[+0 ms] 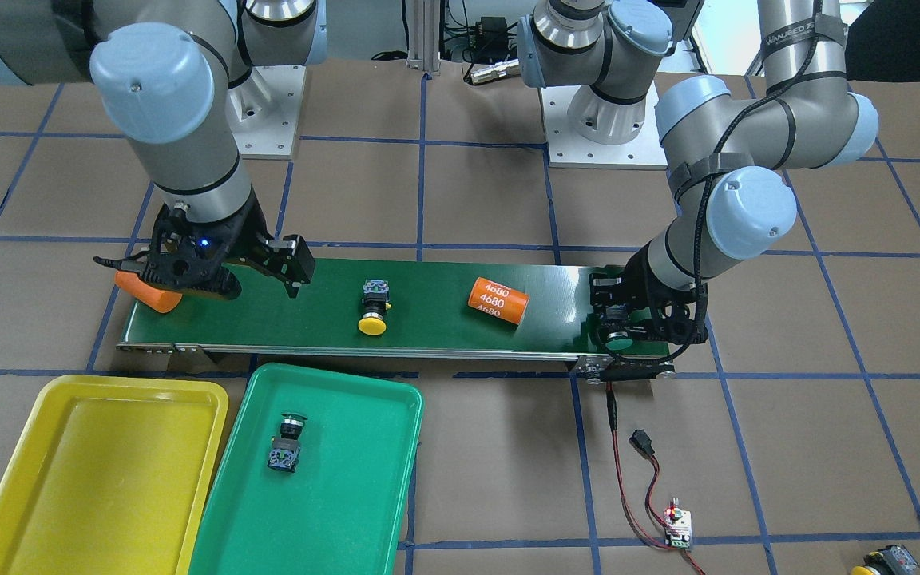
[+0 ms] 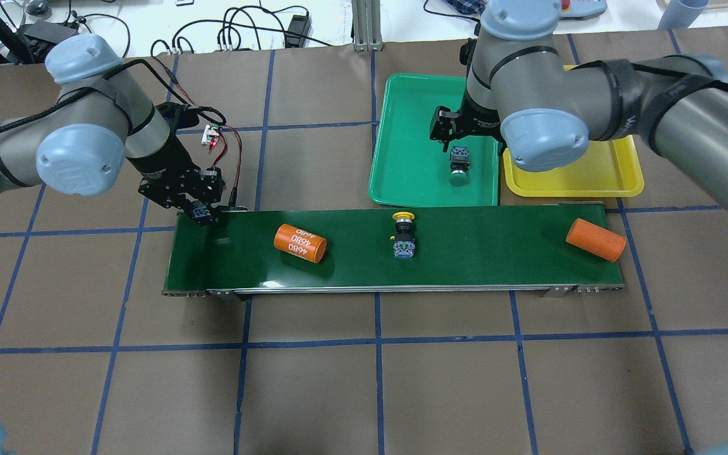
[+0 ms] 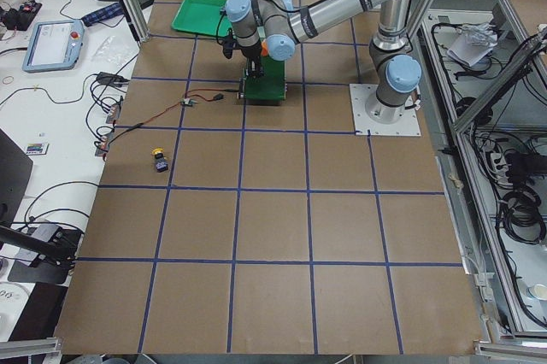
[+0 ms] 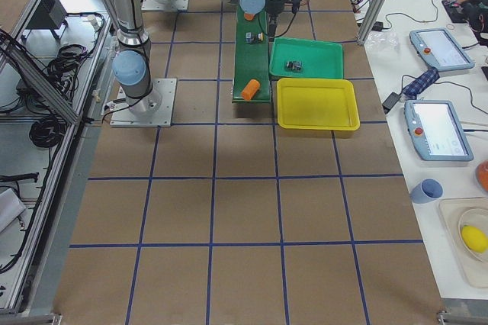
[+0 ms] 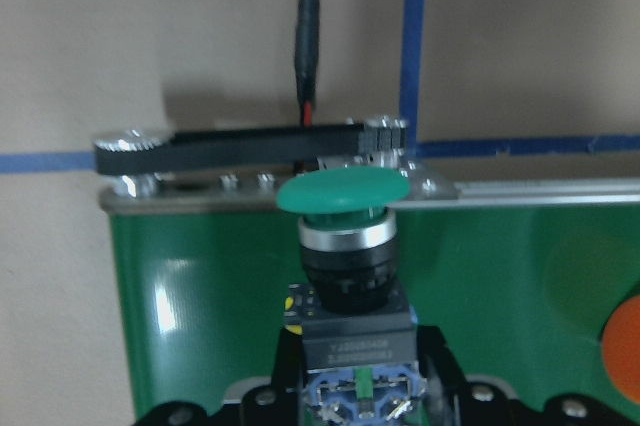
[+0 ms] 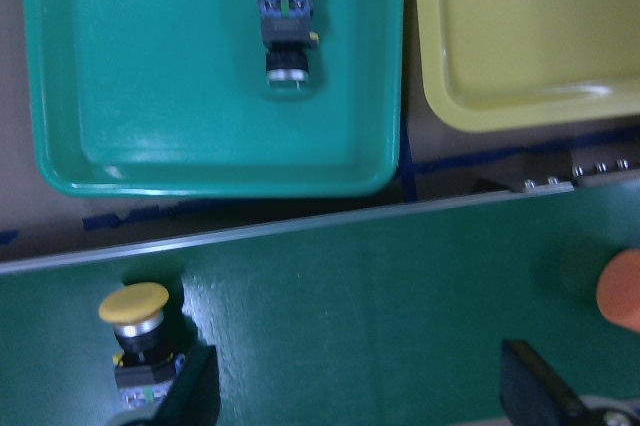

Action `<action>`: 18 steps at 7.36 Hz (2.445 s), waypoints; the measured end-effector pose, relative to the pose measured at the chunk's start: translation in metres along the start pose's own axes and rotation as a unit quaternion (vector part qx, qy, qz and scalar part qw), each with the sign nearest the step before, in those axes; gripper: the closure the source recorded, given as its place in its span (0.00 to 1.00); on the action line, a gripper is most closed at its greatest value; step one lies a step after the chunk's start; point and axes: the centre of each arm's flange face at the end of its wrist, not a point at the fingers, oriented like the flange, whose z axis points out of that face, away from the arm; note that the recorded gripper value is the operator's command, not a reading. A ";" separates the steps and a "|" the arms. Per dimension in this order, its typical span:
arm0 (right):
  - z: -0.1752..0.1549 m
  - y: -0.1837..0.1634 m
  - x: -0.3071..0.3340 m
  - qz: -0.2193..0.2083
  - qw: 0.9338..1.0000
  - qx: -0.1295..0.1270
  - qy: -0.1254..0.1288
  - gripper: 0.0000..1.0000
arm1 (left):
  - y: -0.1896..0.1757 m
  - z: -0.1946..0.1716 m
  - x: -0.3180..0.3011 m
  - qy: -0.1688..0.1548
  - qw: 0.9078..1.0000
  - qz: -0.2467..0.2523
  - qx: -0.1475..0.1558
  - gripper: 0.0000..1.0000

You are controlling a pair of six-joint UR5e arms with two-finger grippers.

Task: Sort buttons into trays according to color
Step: 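Release button into green tray with right gripper while left places one on belt, then grasp yellow-capped button with right gripper while left grasps another yellow button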

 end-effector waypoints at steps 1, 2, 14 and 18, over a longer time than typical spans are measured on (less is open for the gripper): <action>-0.009 0.020 0.009 0.012 1.000 -0.018 0.017 0.00 | 0.010 0.001 0.001 -0.005 1.000 0.001 -0.001 0.24; -0.008 0.030 0.015 0.020 0.999 -0.027 0.035 0.00 | 0.017 0.003 0.001 -0.014 1.000 0.002 -0.003 0.00; 0.116 0.016 -0.046 -0.013 0.998 -0.063 -0.025 0.16 | -0.263 -0.067 -0.305 -0.082 0.954 0.275 0.089 0.00; 0.139 0.022 -0.037 -0.007 0.996 -0.083 -0.015 0.91 | -0.303 -0.017 -0.338 -0.065 0.937 0.328 0.097 0.00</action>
